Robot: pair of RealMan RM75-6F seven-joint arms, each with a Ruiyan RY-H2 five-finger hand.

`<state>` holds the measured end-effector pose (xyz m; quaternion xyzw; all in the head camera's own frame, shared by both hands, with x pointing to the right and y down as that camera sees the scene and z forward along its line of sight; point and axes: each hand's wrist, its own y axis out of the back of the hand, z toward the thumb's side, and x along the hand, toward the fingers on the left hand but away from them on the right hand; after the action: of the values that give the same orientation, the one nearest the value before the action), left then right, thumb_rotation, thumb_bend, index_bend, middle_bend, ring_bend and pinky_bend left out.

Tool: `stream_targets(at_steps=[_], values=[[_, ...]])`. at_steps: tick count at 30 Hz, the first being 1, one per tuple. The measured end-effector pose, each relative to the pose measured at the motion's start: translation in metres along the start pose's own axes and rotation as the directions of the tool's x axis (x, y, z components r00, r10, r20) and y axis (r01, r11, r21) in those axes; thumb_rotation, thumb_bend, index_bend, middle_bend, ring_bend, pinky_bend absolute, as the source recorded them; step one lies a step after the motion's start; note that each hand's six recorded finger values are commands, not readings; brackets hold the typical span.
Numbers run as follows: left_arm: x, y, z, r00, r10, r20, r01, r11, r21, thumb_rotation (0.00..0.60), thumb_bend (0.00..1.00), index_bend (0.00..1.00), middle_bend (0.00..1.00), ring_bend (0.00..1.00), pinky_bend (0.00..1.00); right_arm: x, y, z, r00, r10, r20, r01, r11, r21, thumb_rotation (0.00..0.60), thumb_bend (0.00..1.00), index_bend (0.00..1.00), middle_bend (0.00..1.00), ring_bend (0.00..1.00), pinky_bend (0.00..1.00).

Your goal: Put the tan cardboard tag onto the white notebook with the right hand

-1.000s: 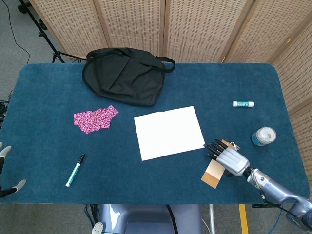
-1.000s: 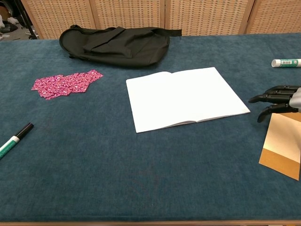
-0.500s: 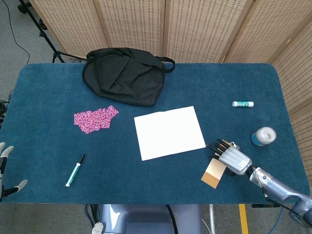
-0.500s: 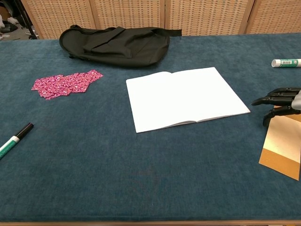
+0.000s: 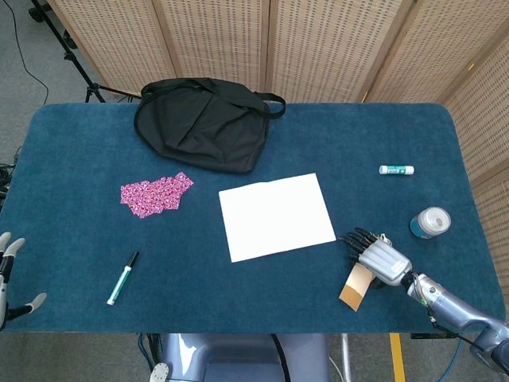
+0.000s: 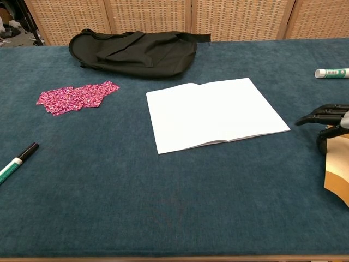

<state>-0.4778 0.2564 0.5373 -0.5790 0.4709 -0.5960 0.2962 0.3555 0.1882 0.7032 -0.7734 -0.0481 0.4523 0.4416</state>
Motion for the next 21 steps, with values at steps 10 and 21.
stream_targets(at_steps=[10, 21], values=[[0.001, 0.000, 0.000, 1.000, -0.002, -0.002, 0.002, 1.000, 0.000, 0.600, 0.00, 0.00, 0.00, 0.00, 0.00, 0.000, 0.013, -0.002, 0.998, -0.061, -0.006, 0.061, 0.998, 0.012, 0.600, 0.13, 0.45, 0.09, 0.00, 0.00], [0.007, -0.001, -0.003, 1.000, -0.012, -0.018, 0.012, 1.000, -0.003, 0.600, 0.00, 0.00, 0.00, 0.00, 0.00, -0.015, 0.059, -0.005, 0.990, -0.139, -0.019, 0.140, 0.987, 0.076, 0.600, 0.13, 0.45, 0.09, 0.00, 0.00]])
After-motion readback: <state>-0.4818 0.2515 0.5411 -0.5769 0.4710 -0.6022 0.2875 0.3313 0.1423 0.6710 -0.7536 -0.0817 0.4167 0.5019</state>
